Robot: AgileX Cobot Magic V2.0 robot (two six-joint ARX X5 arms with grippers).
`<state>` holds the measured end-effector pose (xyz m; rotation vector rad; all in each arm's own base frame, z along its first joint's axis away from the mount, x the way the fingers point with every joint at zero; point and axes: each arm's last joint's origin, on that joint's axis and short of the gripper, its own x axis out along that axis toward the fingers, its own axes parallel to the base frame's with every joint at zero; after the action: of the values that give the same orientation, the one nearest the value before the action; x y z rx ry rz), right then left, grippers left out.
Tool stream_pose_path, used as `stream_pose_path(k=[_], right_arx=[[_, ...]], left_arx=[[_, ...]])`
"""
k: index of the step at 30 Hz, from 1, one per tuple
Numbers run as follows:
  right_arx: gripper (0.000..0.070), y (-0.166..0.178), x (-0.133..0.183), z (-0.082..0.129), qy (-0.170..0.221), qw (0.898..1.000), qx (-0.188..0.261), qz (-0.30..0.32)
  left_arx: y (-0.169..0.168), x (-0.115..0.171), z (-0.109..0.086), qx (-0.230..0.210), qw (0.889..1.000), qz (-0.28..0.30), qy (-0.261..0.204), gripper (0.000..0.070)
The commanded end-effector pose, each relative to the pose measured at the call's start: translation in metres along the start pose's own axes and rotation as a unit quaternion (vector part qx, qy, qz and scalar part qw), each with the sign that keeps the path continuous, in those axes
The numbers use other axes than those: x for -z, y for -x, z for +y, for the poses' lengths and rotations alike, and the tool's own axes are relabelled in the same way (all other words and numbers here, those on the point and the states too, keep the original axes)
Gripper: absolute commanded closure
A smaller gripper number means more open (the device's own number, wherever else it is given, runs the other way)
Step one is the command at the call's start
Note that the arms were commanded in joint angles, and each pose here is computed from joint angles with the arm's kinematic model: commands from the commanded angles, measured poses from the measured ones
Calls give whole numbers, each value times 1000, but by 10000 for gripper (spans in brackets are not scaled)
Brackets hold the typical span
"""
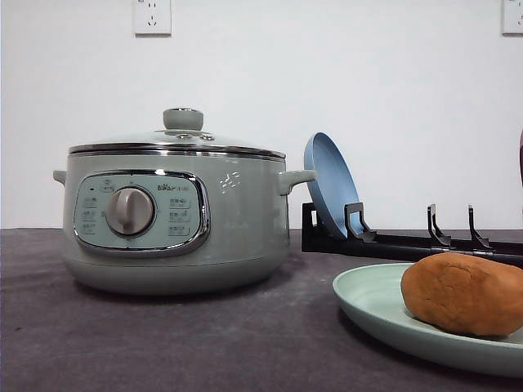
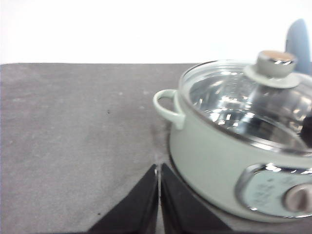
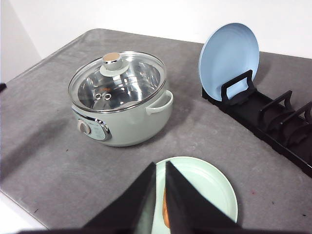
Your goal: Transfer potato from steamer to green plate
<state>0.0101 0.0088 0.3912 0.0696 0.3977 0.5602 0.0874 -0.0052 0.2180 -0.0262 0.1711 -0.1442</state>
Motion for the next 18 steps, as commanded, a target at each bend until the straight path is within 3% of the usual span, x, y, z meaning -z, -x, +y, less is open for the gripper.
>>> stream_pose_path(k=[1, 10, 18], right_arx=[[677, 4, -4, 1, 5, 1000, -4, -11], [677, 4, -4, 1, 5, 1000, -3, -12], [677, 4, -4, 1, 5, 1000, -3, -12]], left_arx=[[-3, 10, 1, -3, 1000, -15, -3, 700], [-8, 41, 7, -61, 998, -19, 3, 700], [-15, 56, 8, -62, 998, -12, 30, 700]])
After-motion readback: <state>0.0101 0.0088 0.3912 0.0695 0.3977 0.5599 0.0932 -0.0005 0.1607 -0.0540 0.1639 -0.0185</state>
